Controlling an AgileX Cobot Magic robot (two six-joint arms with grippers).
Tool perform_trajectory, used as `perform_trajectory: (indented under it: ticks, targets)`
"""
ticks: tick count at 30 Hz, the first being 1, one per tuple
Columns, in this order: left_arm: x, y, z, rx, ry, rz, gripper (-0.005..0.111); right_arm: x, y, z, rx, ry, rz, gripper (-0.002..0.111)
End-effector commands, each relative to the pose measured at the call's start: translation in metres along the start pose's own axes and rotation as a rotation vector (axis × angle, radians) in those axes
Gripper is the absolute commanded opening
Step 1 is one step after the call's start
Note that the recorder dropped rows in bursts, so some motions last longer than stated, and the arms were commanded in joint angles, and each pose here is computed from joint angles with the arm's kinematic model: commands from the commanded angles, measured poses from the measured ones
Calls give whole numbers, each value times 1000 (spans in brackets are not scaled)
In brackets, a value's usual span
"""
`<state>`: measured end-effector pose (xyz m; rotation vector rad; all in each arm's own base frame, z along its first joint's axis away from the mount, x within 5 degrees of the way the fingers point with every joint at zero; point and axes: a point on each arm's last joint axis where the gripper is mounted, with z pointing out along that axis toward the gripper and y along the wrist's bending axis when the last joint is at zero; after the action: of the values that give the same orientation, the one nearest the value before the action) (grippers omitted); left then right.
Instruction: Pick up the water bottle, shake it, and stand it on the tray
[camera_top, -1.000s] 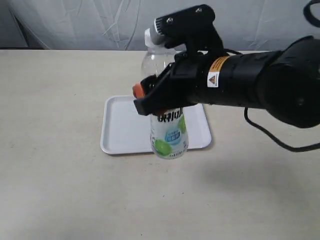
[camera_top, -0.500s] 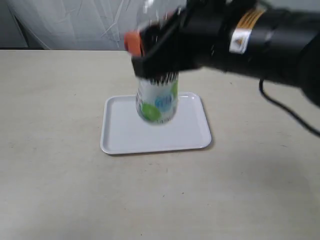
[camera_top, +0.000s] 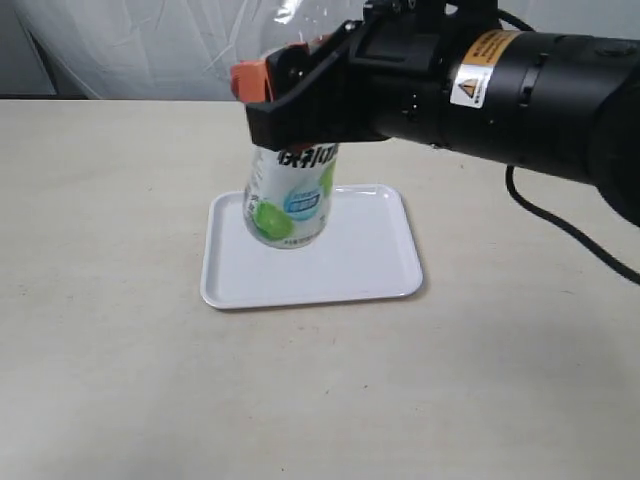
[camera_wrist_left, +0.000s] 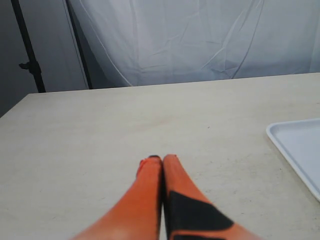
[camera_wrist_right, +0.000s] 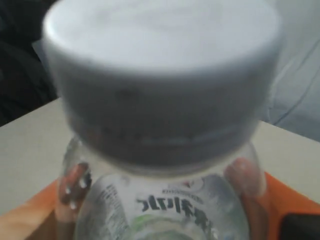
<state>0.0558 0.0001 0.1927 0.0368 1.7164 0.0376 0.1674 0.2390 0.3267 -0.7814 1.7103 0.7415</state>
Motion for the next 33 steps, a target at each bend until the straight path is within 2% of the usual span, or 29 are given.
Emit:
perform_trajectory:
  ticks: [1,4,6,10,12,14,17,22,24,27,31,33]
  targets:
    - [0,0,0,-1,-6,3,0,0,16,5,-53,-21,-58,-1]
    - [0,0,0,-1,-6,3,0,4,4,10,-13,3,-111,-1]
    - [0,0,0,-1,-6,3,0,3,-14,9,46,7,-78,-1]
    - [0,0,0,-1,-6,3,0,-3,-71,0,236,-21,11,-1]
    - [0,0,0,-1,-6,3,0,-5,-91,-6,302,-35,22,-1]
    - [0,0,0,-1,-6,3,0,-6,-100,-8,334,-58,88,-1]
    - [0,0,0,-1,-6,3,0,-3,-75,1,249,-52,161,-1]
    - [0,0,0,-1,-6,3,0,8,0,21,-9,-28,-68,-1]
    - [0,0,0,-1,-6,3,0,11,6,24,-31,-14,-109,-1]
    - [0,0,0,-1,-6,3,0,12,-21,23,55,25,-137,-1]
    - [0,0,0,-1,-6,3,0,10,-85,11,260,46,-71,-1]
    - [0,0,0,-1,-6,3,0,8,-105,3,331,32,-9,-1]
